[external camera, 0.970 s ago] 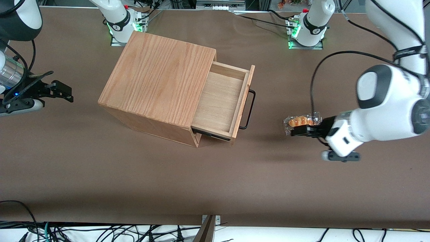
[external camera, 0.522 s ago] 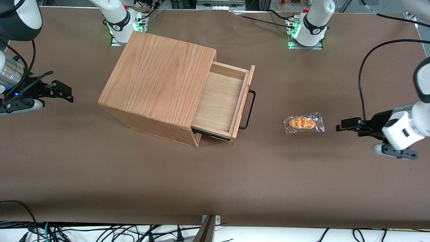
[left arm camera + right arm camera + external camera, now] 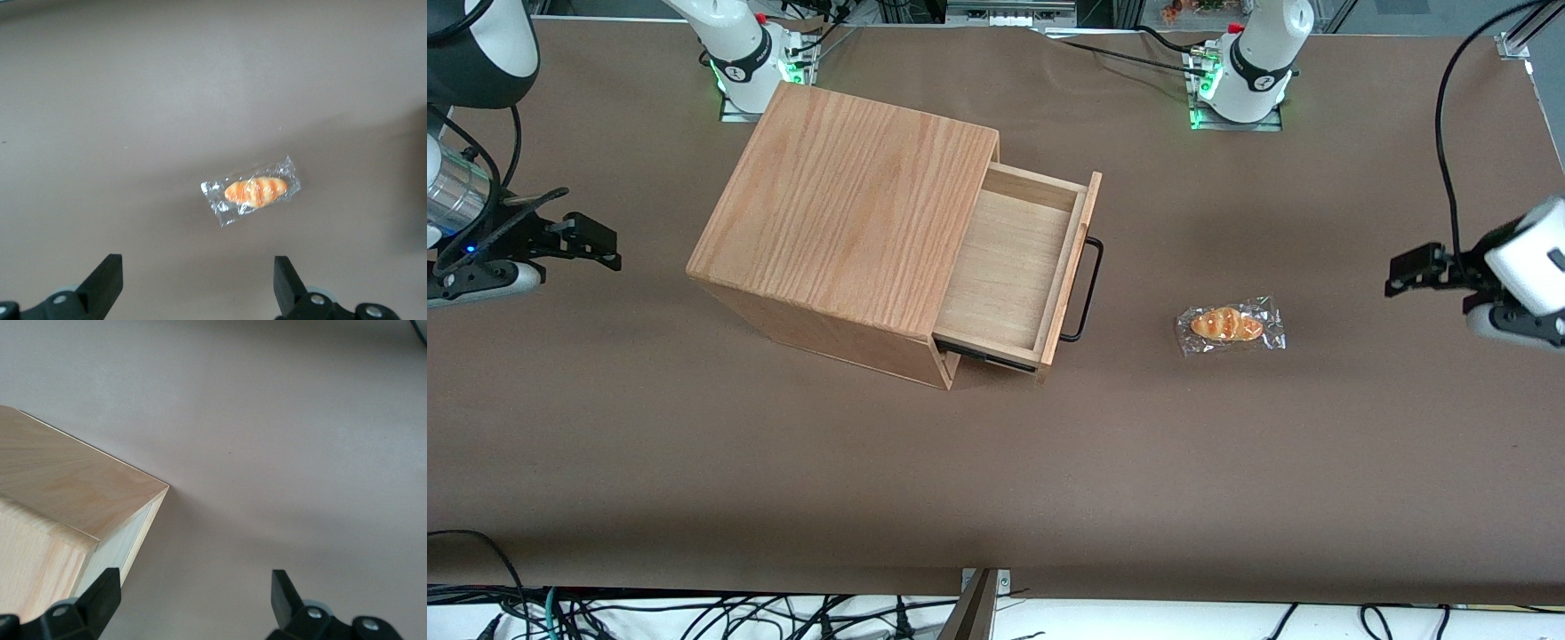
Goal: Open top drawer with left arm
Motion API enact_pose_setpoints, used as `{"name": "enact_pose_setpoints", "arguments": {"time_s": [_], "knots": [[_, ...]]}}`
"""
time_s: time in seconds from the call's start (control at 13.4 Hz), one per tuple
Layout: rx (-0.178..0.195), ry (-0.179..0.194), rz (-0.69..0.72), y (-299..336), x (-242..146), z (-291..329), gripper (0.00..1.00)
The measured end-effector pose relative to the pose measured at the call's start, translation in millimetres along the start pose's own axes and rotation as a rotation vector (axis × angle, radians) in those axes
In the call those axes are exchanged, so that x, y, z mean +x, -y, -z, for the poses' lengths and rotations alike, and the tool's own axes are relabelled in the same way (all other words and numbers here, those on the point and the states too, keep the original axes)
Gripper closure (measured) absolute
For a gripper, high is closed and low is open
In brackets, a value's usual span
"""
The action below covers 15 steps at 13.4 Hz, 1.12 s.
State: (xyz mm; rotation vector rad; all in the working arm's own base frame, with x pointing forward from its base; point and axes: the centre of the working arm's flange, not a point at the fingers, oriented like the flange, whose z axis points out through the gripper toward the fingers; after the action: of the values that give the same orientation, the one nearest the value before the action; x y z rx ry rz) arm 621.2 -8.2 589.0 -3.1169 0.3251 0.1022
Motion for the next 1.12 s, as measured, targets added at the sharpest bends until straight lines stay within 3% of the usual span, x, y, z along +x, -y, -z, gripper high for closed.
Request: {"name": "enact_pose_setpoints", "arguments": {"time_s": [0.37, 0.67, 0.97, 1.12], "knots": [[0.011, 0.028, 0.055, -16.6, -56.8, 16.4, 0.0], [0.01, 0.037, 0.09, -17.3, -60.0, 11.6, 0.0], [-0.035, 0.03, 0.106, -13.4, -60.1, 10.9, 0.0], [-0.038, 0.031, 0.11, -11.3, -60.0, 9.9, 0.0]]}}
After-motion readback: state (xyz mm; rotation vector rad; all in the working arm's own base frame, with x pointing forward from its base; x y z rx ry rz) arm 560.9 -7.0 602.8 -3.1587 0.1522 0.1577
